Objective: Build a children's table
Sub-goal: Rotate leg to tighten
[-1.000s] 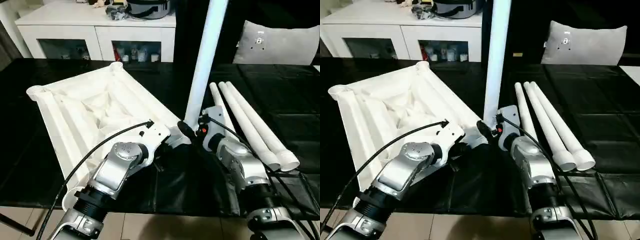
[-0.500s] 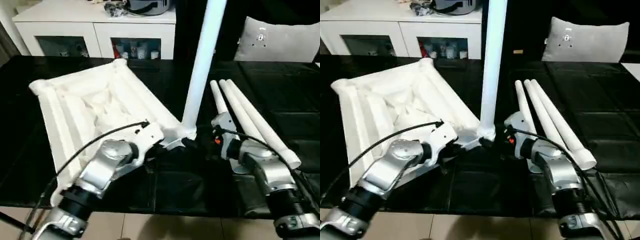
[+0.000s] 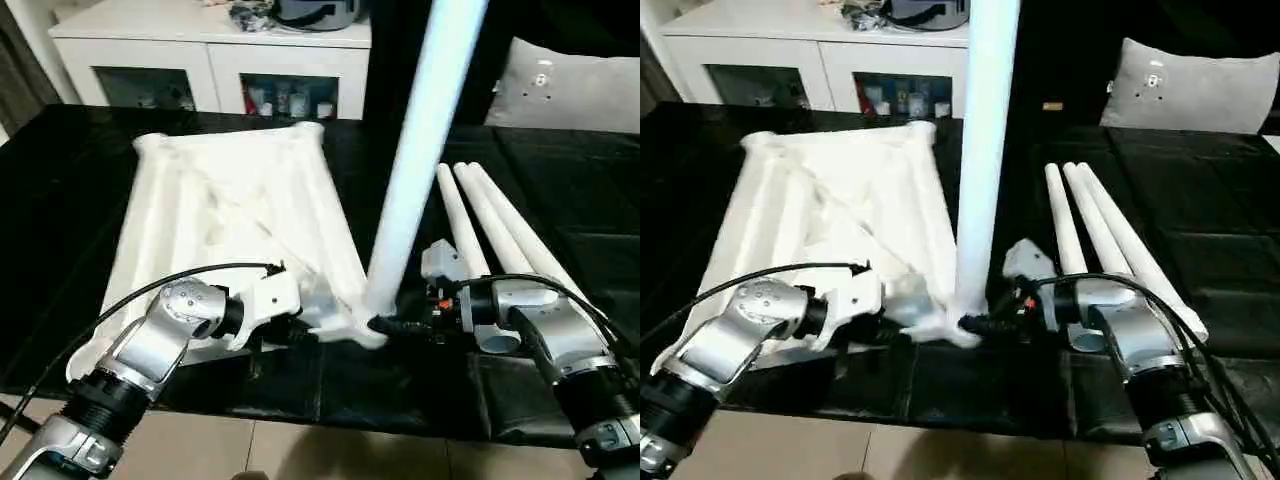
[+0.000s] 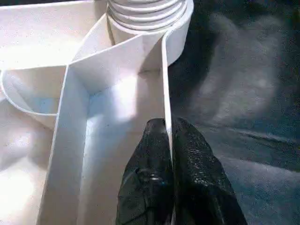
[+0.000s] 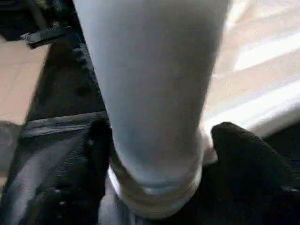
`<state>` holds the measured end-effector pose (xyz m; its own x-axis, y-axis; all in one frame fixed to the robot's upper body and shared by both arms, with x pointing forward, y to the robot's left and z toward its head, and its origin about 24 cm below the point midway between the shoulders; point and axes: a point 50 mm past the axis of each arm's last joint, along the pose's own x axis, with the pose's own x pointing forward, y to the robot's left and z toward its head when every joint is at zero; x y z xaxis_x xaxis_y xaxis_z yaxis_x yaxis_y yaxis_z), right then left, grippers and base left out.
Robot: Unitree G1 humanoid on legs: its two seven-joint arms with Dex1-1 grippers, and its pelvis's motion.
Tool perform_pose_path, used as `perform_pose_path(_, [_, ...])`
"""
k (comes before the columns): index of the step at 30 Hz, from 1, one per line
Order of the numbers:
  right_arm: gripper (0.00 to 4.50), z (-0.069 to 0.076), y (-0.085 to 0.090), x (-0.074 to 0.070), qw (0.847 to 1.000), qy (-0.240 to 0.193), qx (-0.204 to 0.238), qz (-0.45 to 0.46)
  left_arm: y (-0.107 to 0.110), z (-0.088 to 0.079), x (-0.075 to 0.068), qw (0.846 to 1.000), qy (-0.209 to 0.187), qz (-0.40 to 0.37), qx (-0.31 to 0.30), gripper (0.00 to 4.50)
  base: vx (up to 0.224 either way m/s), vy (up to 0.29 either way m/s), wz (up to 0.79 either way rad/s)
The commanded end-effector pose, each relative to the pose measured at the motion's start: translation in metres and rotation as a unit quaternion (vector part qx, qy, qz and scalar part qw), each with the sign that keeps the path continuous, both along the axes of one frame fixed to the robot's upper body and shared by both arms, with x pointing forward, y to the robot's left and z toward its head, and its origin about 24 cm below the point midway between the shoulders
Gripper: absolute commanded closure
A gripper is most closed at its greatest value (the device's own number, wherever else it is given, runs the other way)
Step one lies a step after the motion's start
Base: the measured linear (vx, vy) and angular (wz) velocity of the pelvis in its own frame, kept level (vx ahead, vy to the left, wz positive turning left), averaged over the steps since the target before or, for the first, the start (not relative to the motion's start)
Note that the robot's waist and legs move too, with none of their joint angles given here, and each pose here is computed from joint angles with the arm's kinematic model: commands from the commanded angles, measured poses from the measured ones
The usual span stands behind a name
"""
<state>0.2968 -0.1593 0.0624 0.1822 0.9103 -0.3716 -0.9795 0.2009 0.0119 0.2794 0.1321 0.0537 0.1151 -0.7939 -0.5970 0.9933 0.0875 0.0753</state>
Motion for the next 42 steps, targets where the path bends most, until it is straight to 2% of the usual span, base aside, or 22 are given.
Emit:
perform_pose_path(1, [1.3,0.003,0.0,0.004,1.0,-0.009,0.001,0.003,-0.004,-0.003,-0.007,0.999,0.018,-0.049,0.012,4.5,0.0,0.0,0.0])
perform_pose_path(5, [1.51,0.0,0.003,0.002,1.0,-0.002,0.003,0.012,-0.003,-0.004,-0.007,0.998,0.019,-0.053,0.014,4.5,0.0,0.0,0.0])
perform_pose_path(6, [1.76,-0.001,0.003,0.002,1.0,0.0,0.003,0.013,-0.003,-0.004,-0.007,0.998,0.019,-0.054,0.014,4.5,0.0,0.0,0.0])
perform_pose_path(11, [1.85,-0.003,0.004,0.0,1.0,0.008,0.005,0.018,-0.002,-0.005,-0.007,0.998,0.021,-0.053,0.014,4.5,0.0,0.0,0.0])
perform_pose_path(15, [1.89,-0.008,0.008,-0.007,0.998,0.037,0.04,0.013,-0.005,-0.006,-0.007,0.999,0.029,-0.029,-0.009,4.5,0.0,0.0,0.0])
perform_pose_path(19, [1.91,-0.02,0.019,-0.003,0.994,0.063,0.048,-0.076,-0.015,-0.007,-0.004,0.998,0.03,0.029,-0.04,4.5,0.0,0.0,0.0])
perform_pose_path(21, [1.91,-0.025,0.029,0.004,0.986,0.065,0.056,-0.143,-0.024,-0.007,0.003,0.994,0.024,0.087,-0.057,4.5,0.0,0.0,0.0])
perform_pose_path(22, [1.92,-0.025,0.029,0.004,0.986,0.065,0.056,-0.143,-0.024,-0.007,0.003,0.994,0.024,0.087,-0.057,4.5,0.0,0.0,0.0])
perform_pose_path(23, [1.92,-0.029,0.04,0.012,0.972,0.071,0.067,-0.212,-0.035,-0.005,0.01,0.986,0.023,0.147,-0.078,4.5,0.0,0.0,0.0])
perform_pose_path(24, [1.92,-0.03,0.045,0.015,0.965,0.075,0.07,-0.242,-0.041,-0.003,0.013,0.981,0.021,0.173,-0.089,4.5,0.0,0.0,0.0])
perform_pose_path(27, [1.92,-0.035,0.053,0.021,0.949,0.079,0.062,-0.298,-0.053,0.001,0.018,0.97,0.027,0.218,-0.108,4.5,0.0,0.0,0.0])
perform_pose_path(28, [1.92,-0.038,0.056,0.025,0.935,0.074,0.053,-0.342,-0.062,0.004,0.022,0.963,0.016,0.243,-0.115,4.5,0.0,0.0,0.0])
perform_pose_path(29, [1.92,-0.04,0.057,0.027,0.928,0.068,0.048,-0.363,-0.067,0.005,0.024,0.96,0.008,0.254,-0.116,4.5,0.0,0.0,0.0])
perform_pose_path(32, [1.92,-0.04,0.059,0.029,0.923,0.052,0.045,-0.378,-0.073,0.007,0.027,0.956,-0.007,0.271,-0.114,4.5,0.0,0.0,0.0])
perform_pose_path(33, [1.37,-0.04,0.061,0.028,0.921,0.056,0.056,-0.381,-0.078,0.007,0.027,0.955,-0.012,0.274,-0.113,4.5,0.0,0.0,0.0])
perform_pose_path(37, [1.13,-0.036,0.058,0.028,0.918,0.053,0.071,-0.387,-0.081,0.007,0.025,0.954,-0.009,0.28,-0.112,4.5,0.0,0.0,0.0])
perform_pose_path(39, [0.85,-0.033,0.052,0.029,0.919,0.037,0.075,-0.386,-0.075,0.004,0.025,0.959,-0.02,0.268,-0.095,4.5,0.0,0.0,0.0])
perform_pose_path(42, [0.65,-0.03,0.042,0.029,0.925,0.014,0.076,-0.371,-0.069,-0.001,0.023,0.967,-0.034,0.243,-0.073,4.5,0.0,0.0,0.0])
